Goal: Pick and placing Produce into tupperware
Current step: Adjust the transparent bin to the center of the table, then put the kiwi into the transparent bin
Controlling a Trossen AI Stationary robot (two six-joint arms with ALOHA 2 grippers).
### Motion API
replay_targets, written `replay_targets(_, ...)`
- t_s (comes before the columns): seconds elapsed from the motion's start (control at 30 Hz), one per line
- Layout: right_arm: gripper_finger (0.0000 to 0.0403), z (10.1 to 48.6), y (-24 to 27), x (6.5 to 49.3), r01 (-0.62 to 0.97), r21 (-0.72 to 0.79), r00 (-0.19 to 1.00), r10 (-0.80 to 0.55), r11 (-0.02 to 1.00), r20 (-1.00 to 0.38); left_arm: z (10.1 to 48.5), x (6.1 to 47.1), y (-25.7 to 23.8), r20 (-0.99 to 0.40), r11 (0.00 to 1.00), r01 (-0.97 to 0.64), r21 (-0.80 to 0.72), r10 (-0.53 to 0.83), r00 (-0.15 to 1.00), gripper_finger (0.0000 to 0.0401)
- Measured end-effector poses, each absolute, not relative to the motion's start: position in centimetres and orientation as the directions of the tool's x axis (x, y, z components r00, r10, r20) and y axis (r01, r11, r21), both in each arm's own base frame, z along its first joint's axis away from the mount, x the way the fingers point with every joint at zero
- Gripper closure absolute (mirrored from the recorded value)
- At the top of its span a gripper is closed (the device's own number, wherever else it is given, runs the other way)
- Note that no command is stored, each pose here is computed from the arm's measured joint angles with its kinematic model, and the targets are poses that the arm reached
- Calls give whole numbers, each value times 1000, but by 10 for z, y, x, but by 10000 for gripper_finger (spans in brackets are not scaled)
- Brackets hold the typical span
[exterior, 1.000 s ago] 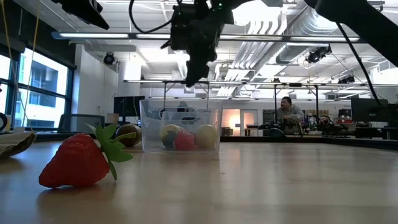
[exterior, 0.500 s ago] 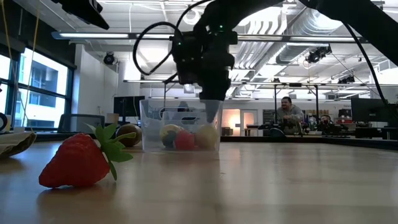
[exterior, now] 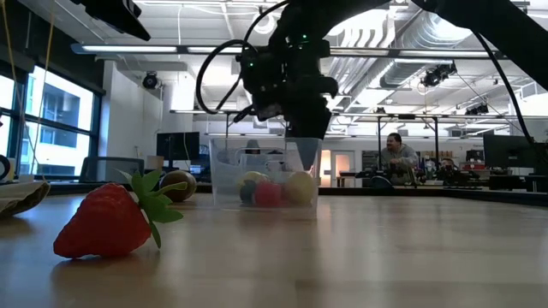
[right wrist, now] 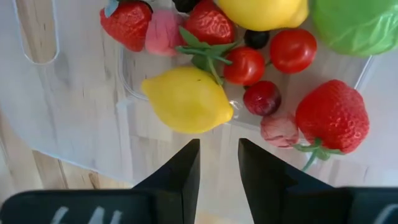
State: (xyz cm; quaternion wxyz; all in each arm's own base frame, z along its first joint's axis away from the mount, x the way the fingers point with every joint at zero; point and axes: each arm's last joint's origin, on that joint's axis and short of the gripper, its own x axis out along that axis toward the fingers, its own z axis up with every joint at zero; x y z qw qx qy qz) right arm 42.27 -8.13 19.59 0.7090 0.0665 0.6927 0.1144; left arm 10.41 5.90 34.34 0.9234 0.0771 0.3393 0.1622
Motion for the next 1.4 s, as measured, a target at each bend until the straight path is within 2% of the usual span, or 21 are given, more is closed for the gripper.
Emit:
replay_targets(0.37, 304, 197, -68, 425, -139, 314, 19, 320, 939, -947, 343, 104, 59, -601, 935, -247, 253, 352, 717, 400)
replay_targets(0.57, 304, 197, -46, 423, -189, 377, -38, 377, 907, -926, 343, 104, 59, -601, 935, -247, 253, 352, 717, 400)
replay_targets(0.73, 304, 198, -29, 422, -247, 389, -75, 382, 888, -921, 343, 104, 59, -601, 935, -247, 253, 352, 717, 400)
replay_targets(0.93, 304, 197, -26, 424, -272, 374, -66, 370, 887, -927, 344, 104, 59, -601, 935, -248, 253, 353, 718, 400)
replay_targets(1.07, 304, 205, -32, 426, -266, 350, 1, 364, 898, -932, 343, 104, 59, -601, 935, -247, 252, 352, 717, 400)
replay_targets(1.27, 304, 250, -45, 420, -294, 256, 200, 321, 921, -926, 343, 104, 59, -601, 935, -247, 253, 352, 717, 400)
replay_targets(1.4, 304, 275, -51, 417, -242, 223, 326, 296, 944, -898, 343, 104, 59, -601, 935, -248, 253, 352, 717, 400)
